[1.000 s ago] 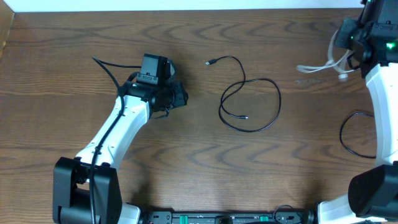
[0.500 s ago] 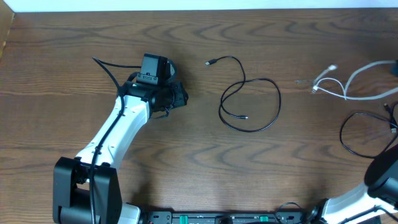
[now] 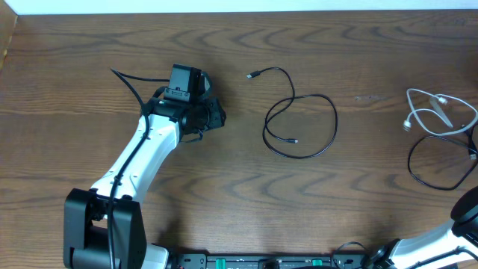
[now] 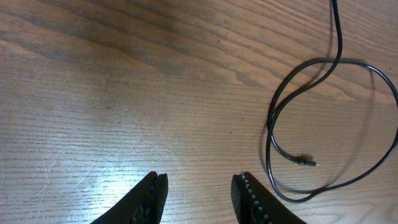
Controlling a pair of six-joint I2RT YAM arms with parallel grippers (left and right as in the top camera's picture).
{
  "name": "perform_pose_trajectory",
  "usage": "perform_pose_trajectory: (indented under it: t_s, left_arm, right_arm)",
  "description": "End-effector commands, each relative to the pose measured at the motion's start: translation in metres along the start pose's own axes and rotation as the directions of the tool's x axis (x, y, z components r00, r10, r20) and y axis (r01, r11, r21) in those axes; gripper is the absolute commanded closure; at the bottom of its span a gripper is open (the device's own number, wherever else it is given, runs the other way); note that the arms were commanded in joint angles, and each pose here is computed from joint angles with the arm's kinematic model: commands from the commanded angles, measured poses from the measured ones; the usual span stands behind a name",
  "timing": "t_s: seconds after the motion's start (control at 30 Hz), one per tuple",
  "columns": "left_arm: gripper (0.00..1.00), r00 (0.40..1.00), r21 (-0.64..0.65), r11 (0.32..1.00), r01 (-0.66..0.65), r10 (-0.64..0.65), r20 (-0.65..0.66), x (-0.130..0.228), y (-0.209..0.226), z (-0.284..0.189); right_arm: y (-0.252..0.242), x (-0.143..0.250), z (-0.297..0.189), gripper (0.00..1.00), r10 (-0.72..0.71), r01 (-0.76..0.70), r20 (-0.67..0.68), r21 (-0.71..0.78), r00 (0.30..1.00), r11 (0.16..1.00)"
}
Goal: Untangle cables
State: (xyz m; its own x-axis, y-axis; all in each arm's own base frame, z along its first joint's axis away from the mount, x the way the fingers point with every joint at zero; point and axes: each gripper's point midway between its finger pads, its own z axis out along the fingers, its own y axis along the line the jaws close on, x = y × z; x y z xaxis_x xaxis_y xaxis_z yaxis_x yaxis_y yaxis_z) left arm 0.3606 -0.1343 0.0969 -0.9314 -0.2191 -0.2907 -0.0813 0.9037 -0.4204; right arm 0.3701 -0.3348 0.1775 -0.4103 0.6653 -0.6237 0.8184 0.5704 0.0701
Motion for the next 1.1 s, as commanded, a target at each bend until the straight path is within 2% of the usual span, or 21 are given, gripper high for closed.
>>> perform_pose_trajectory:
  t_s: [0.0, 0.17, 0.37, 0.53, 0.7, 0.77, 0.9, 1.07]
  left_arm:
    - [0.61, 1.0, 0.002, 1.0, -0.013, 0.013, 0.006, -0.003, -0.002, -0.001]
    - [0.61, 1.0, 0.001, 1.0, -0.013, 0.013, 0.007, -0.003, -0.002, -0.001]
    - [0.61, 1.0, -0.001, 1.0, -0.013, 0.013, 0.007, -0.003, -0.002, -0.001]
    - [0.61, 1.0, -0.049, 0.999, -0.008, 0.009, 0.012, -0.003, 0.007, -0.001]
    - [0.61, 1.0, -0.201, 0.98, 0.004, 0.0, 0.021, 0.0, 0.035, -0.005]
    - [0.6, 1.0, -0.258, 0.966, 0.007, -0.001, 0.023, 0.002, 0.046, -0.007]
    - [0.47, 0.999, -0.398, 0.917, 0.01, 0.007, 0.04, 0.002, 0.071, -0.016]
    - [0.4, 0.998, -0.55, 0.835, 0.012, 0.026, 0.061, 0.0, 0.1, -0.031]
  right_arm:
    - [0.044, 0.008, -0.007, 0.31, -0.032, 0.021, -0.041, -0.237, 0.999, 0.971]
    - [0.103, 0.034, -0.028, 0.35, -0.113, 0.044, -0.112, -0.49, 0.987, 0.871]
    - [0.17, 0.088, -0.057, 0.34, -0.346, 0.188, -0.133, -0.635, 0.929, 0.75]
    - [0.214, 0.153, -0.083, 0.35, -0.613, 0.397, -0.081, -0.694, 0.786, 0.6]
    - [0.234, 0.22, -0.088, 0.29, -0.783, 0.532, -0.118, -0.672, 0.611, 0.516]
    - [0.239, 0.244, -0.088, 0.29, -0.825, 0.545, -0.137, -0.69, 0.548, 0.476]
    - [0.244, 0.291, -0.079, 0.28, -0.874, 0.544, -0.206, -0.714, 0.439, 0.441]
    - [0.24, 0.34, -0.059, 0.37, -0.902, 0.548, -0.292, -0.719, 0.318, 0.426]
